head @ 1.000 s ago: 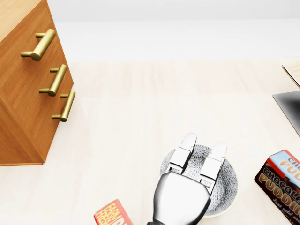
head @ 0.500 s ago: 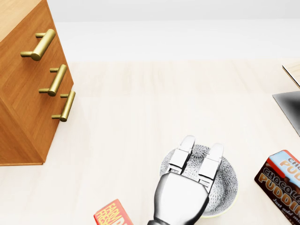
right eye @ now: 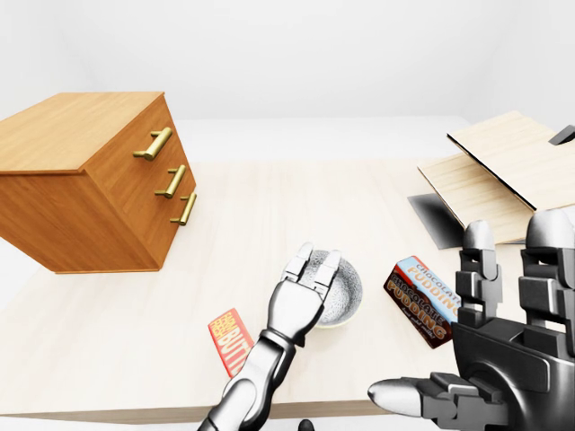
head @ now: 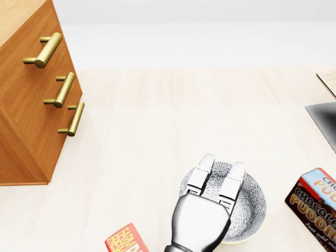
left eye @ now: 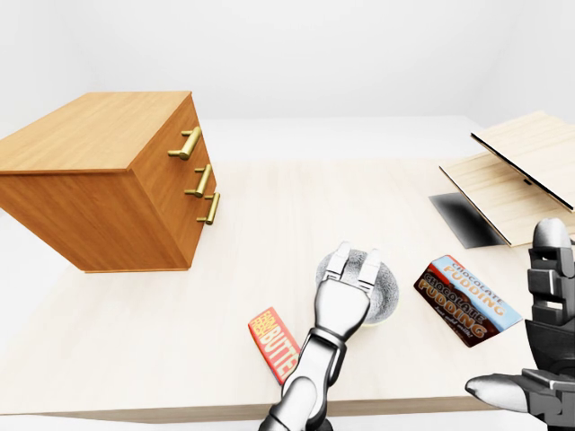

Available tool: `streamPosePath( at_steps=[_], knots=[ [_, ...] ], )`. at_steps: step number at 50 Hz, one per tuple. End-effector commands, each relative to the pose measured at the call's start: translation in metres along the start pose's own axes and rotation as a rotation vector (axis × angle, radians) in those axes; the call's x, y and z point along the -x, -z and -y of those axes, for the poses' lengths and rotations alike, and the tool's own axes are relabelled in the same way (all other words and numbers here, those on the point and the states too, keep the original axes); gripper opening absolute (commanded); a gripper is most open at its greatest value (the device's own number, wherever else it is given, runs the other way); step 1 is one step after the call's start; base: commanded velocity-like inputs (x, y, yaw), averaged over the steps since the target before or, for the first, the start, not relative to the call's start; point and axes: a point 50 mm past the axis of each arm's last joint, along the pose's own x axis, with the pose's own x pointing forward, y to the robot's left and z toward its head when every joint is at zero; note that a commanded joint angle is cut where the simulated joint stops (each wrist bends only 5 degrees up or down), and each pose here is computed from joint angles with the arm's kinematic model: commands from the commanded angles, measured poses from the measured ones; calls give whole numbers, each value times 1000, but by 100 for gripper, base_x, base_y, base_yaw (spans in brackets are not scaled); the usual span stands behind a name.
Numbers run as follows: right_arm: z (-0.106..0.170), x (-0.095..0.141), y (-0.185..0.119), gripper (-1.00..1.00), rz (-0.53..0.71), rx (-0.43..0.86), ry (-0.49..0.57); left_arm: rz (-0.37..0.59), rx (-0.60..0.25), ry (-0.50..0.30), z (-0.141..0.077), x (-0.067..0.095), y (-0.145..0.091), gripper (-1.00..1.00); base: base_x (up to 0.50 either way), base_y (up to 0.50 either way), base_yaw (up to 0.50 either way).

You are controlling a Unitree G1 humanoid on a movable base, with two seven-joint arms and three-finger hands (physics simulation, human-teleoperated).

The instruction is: Close the top drawer of the cabinet and put the bowl on top of it.

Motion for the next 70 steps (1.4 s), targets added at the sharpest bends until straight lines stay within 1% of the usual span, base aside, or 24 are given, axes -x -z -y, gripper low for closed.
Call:
streamPosePath(
  at_steps=[1,11,27,28,52,66,70],
  knots=[
    [0,0,0,100,2,0,1,-10,8,9,5,-1,2,100,0,0,0],
    [0,-1,-1,100,7,2,0,-2,1,9,4,-1,0,100,0,0,0],
    [0,-1,-1,100,9,2,1,-1,-4,23,9,0,0,100,0,0,0],
    [1,0,-1,100,7,0,1,1,-12,31,11,1,0,-100,0,0,0],
    [2,-2,-2,100,16,0,7,1,-22,34,10,2,0,-100,0,0,0],
    [0,-1,-1,100,10,1,1,-12,-34,3,-7,-2,6,-100,0,0,0],
    [0,-1,0,100,9,1,0,-13,-37,-15,-15,-3,7,-100,0,0,0]
  ],
)
